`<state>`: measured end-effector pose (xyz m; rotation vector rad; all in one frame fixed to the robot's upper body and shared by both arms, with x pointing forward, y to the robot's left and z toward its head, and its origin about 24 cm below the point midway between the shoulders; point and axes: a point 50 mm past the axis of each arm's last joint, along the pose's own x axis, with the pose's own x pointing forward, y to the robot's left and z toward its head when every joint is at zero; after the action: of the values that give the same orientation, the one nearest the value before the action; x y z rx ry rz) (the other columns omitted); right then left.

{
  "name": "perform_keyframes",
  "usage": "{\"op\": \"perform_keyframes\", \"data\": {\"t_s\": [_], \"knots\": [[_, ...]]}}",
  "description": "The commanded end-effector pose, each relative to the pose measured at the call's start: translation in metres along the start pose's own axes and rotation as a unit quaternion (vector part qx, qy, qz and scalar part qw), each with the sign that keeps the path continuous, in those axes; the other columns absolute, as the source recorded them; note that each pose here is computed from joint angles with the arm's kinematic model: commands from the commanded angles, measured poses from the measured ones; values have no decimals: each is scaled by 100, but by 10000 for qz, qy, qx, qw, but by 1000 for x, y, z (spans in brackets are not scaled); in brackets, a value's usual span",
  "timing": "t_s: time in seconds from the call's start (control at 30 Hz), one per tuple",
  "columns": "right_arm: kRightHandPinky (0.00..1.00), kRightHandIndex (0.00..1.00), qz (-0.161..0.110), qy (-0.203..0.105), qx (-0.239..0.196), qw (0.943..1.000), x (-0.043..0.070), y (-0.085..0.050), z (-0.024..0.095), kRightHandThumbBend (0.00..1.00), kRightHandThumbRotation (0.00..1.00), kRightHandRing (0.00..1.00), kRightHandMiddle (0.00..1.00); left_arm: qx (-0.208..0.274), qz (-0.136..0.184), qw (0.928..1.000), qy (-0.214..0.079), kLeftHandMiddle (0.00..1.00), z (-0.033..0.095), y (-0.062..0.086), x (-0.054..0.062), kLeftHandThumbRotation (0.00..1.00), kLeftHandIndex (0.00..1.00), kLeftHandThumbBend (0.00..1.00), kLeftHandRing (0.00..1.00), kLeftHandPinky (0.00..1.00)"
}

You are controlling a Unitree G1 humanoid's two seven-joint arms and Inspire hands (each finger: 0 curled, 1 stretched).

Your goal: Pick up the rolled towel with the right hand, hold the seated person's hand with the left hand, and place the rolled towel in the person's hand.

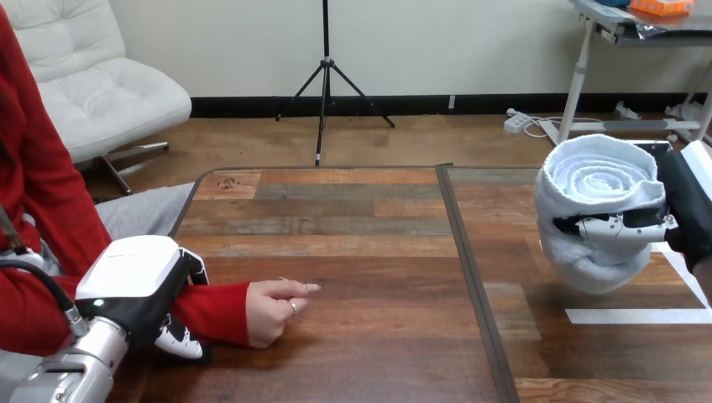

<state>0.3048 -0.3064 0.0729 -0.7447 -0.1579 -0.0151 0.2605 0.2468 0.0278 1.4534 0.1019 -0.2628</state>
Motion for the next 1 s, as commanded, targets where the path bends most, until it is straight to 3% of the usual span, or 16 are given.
{"op": "perform_keyframes", "data": {"t_s": [0.0, 0.6, 0.97], "knots": [[35, 43, -472, -531, 147, 9974, 15, -18, 22, 81, 0, 39, 43, -5, -34, 9999, -123, 40, 6, 4, 8, 0, 40, 83, 36, 32], [33, 43, -509, -547, 68, 9972, 16, -19, 23, 82, 0, 38, 42, -24, -226, 9993, -291, 48, 14, -1, 10, 0, 46, 85, 45, 37], [33, 43, -521, -582, 55, 9969, 16, -19, 24, 82, 0, 38, 42, -139, -287, 9990, -303, 45, 17, -3, 10, 0, 41, 79, 43, 38]]}}
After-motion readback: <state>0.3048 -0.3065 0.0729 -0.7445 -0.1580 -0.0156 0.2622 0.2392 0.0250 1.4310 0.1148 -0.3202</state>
